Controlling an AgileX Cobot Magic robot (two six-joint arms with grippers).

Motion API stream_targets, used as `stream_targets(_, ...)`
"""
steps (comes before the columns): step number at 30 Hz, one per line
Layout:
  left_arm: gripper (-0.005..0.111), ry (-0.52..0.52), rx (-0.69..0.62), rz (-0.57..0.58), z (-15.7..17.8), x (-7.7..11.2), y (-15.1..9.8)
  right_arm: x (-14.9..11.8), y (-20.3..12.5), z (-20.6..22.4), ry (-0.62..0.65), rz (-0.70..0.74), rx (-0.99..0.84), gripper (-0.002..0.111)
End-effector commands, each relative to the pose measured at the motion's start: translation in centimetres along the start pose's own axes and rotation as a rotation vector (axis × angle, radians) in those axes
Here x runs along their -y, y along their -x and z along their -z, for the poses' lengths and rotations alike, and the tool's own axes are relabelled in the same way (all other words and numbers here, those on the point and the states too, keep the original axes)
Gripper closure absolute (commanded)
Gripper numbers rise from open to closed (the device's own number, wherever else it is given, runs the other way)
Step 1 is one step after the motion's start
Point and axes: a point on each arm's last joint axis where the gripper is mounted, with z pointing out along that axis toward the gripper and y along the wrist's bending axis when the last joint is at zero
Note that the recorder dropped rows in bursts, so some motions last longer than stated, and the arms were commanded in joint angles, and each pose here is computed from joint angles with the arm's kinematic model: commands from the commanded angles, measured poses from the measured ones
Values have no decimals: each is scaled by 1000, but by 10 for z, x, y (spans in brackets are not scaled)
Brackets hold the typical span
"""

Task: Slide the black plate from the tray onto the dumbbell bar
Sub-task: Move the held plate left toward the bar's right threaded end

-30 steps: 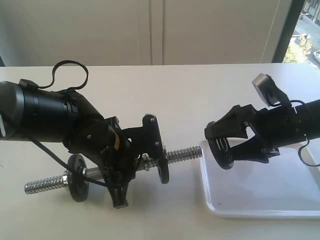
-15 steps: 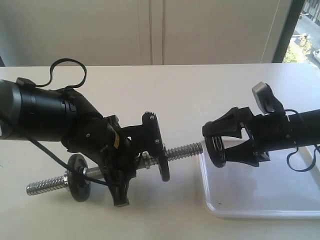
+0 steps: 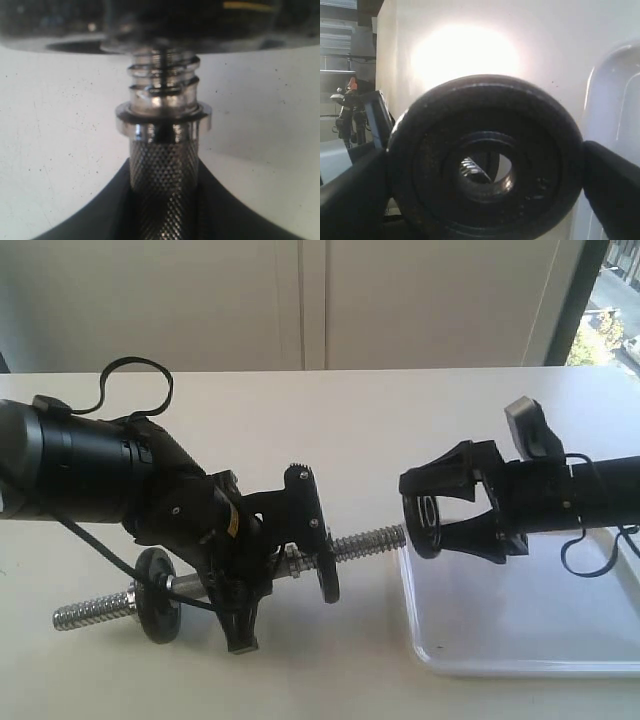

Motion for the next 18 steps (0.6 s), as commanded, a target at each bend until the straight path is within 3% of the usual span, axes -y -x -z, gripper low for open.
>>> stream_targets(1, 107, 95, 150, 28, 23, -13, 16, -8, 2, -8, 85, 1, 1, 108)
stream_targets(18, 107, 100, 160, 29, 23, -14, 17, -12, 1, -18, 108, -2, 7, 108)
